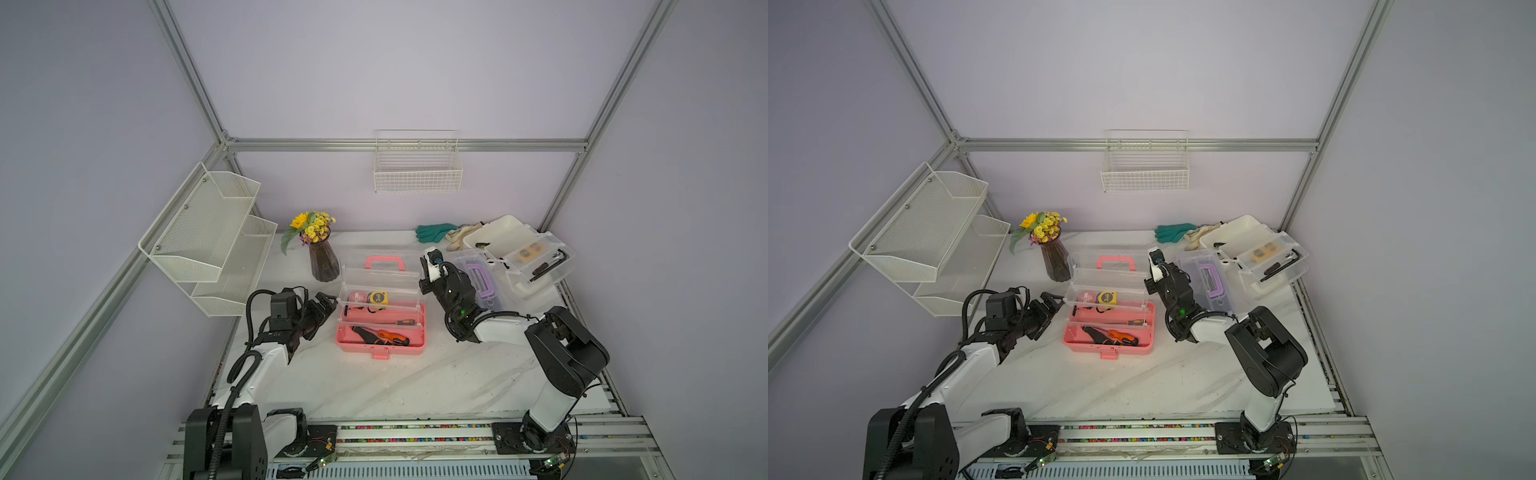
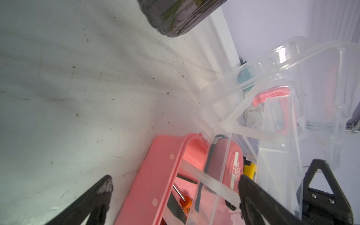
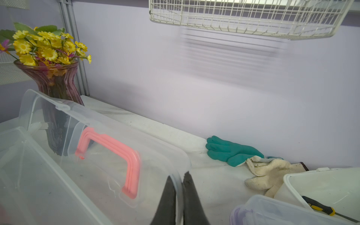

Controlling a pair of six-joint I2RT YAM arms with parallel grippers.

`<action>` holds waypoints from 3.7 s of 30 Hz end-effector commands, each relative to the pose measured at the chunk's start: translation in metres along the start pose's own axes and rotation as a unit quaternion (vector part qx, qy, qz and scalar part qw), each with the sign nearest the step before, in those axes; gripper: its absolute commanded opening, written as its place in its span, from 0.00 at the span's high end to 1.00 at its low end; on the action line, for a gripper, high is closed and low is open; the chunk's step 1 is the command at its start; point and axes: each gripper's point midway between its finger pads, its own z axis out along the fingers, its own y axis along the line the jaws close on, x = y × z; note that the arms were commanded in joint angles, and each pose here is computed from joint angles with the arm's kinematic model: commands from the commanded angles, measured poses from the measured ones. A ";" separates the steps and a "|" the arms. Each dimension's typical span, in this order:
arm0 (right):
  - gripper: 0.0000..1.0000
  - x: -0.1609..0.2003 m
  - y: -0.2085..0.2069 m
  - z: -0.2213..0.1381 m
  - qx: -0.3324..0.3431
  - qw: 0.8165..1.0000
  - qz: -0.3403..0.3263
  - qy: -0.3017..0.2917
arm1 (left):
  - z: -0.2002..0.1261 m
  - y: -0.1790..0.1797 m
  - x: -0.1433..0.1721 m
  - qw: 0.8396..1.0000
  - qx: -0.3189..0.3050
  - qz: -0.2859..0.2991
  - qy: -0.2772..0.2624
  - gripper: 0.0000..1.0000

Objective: Close toolboxes
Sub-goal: Close the toolbox lid.

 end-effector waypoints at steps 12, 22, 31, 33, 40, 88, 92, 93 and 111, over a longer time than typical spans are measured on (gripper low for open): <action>1.00 -0.005 0.030 -0.048 -0.070 0.997 -0.004 -0.034 | -0.024 -0.046 0.024 0.997 0.074 0.016 0.023 0.00; 0.99 0.017 0.044 -0.075 -0.081 0.996 -0.019 -0.026 | -0.032 -0.063 0.001 0.997 0.067 0.045 -0.013 0.00; 0.96 0.021 0.059 -0.095 -0.091 0.994 -0.058 -0.015 | -0.035 -0.078 -0.018 0.995 0.067 0.061 -0.039 0.00; 0.96 0.021 0.064 -0.101 -0.091 0.993 -0.071 -0.017 | -0.033 -0.079 -0.020 0.995 0.070 0.059 -0.043 0.00; 0.93 0.028 0.079 -0.116 -0.083 0.991 -0.107 -0.010 | -0.048 -0.084 -0.028 0.992 0.078 0.071 -0.075 0.00; 1.00 0.003 0.028 -0.044 0.056 0.980 -0.177 -0.067 | -0.061 -0.095 -0.019 0.989 0.121 0.063 -0.059 0.00; 1.00 0.006 0.033 -0.055 0.044 0.983 -0.166 -0.059 | -0.062 -0.101 -0.029 0.988 0.121 0.065 -0.075 0.00; 1.00 0.008 0.035 -0.057 0.042 0.983 -0.169 -0.057 | -0.061 -0.102 -0.031 0.988 0.122 0.062 -0.077 0.00; 0.59 0.024 0.065 -0.099 0.035 0.987 -0.154 -0.035 | -0.049 -0.109 -0.040 0.985 0.146 0.042 -0.079 0.00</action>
